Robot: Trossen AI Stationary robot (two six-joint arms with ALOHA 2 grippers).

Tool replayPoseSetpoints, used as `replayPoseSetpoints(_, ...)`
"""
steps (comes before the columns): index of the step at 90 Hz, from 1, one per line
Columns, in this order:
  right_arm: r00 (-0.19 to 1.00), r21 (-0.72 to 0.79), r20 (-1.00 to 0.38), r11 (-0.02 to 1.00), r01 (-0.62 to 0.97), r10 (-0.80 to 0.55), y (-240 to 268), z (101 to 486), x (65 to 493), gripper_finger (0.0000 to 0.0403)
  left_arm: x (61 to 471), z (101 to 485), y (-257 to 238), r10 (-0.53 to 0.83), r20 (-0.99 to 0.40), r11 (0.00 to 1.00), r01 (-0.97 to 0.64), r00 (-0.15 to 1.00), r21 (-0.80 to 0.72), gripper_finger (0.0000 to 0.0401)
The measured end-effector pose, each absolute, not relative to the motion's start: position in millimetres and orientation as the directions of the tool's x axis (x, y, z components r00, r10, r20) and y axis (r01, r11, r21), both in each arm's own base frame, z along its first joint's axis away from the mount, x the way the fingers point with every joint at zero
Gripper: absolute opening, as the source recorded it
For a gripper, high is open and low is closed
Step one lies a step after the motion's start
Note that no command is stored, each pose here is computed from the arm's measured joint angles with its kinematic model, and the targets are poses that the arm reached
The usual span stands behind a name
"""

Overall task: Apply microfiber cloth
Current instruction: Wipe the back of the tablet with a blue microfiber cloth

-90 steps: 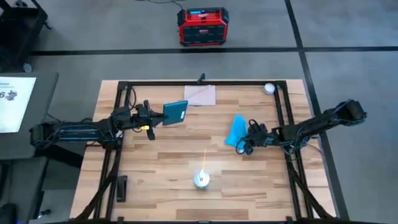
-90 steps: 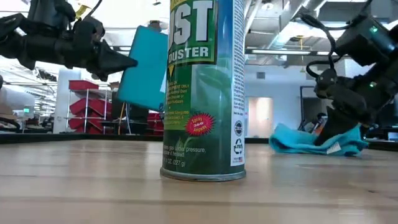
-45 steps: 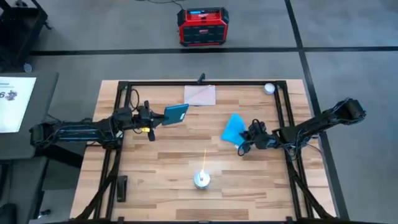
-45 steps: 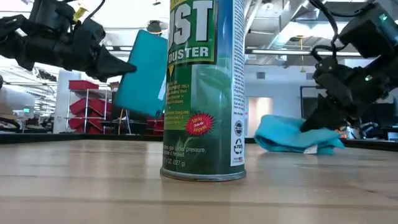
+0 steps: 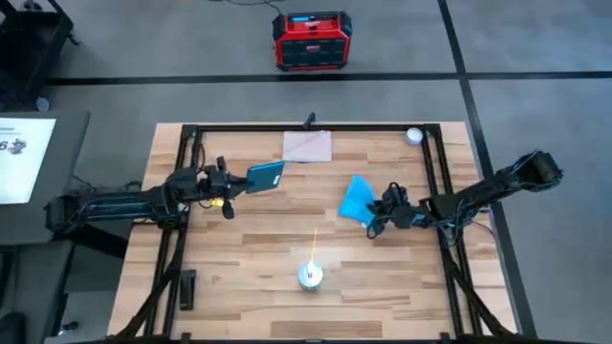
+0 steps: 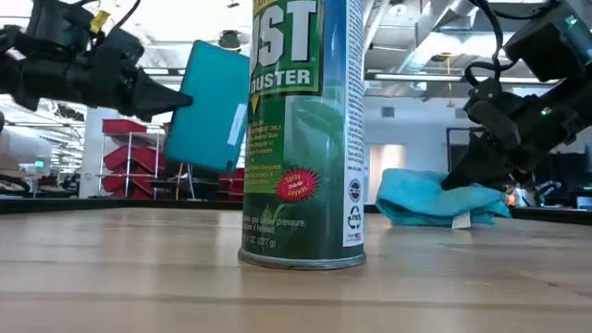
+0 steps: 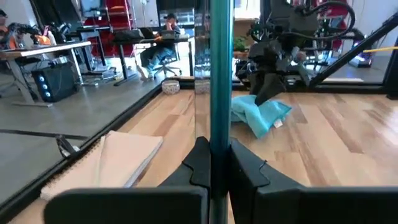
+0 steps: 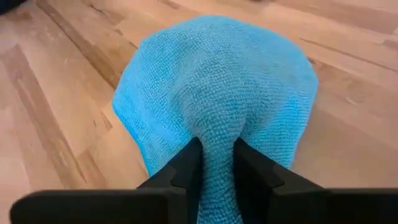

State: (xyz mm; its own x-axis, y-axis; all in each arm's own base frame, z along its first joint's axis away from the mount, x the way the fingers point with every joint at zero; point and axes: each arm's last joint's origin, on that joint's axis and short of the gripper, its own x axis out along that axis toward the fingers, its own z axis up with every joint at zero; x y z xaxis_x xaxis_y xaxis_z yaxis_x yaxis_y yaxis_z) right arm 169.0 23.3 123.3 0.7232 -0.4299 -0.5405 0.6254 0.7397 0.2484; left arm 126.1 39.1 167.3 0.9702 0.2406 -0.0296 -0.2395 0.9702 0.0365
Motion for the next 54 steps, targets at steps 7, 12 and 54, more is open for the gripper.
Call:
replayPoseSetpoints(7,0.749,0.228,-0.519,0.778,0.585,-0.411,27.0,125.6,170.5,0.0068,121.3,168.6,37.5,0.241,-0.010,0.970,-0.240,0.971,0.029,0.0002)
replayPoseSetpoints(12,0.776,0.214,-0.491,0.809,0.547,-0.395,30.1,128.9,172.5,0.0068,118.2,168.8,36.5,0.241,-0.011,0.970,-0.240,0.971,0.029,0.0002)
replayPoseSetpoints(54,0.933,0.189,-0.249,0.932,0.310,-0.260,48.2,170.8,165.6,0.0068,101.4,167.7,30.2,0.216,-0.006,0.975,-0.216,0.976,0.049,0.0005)
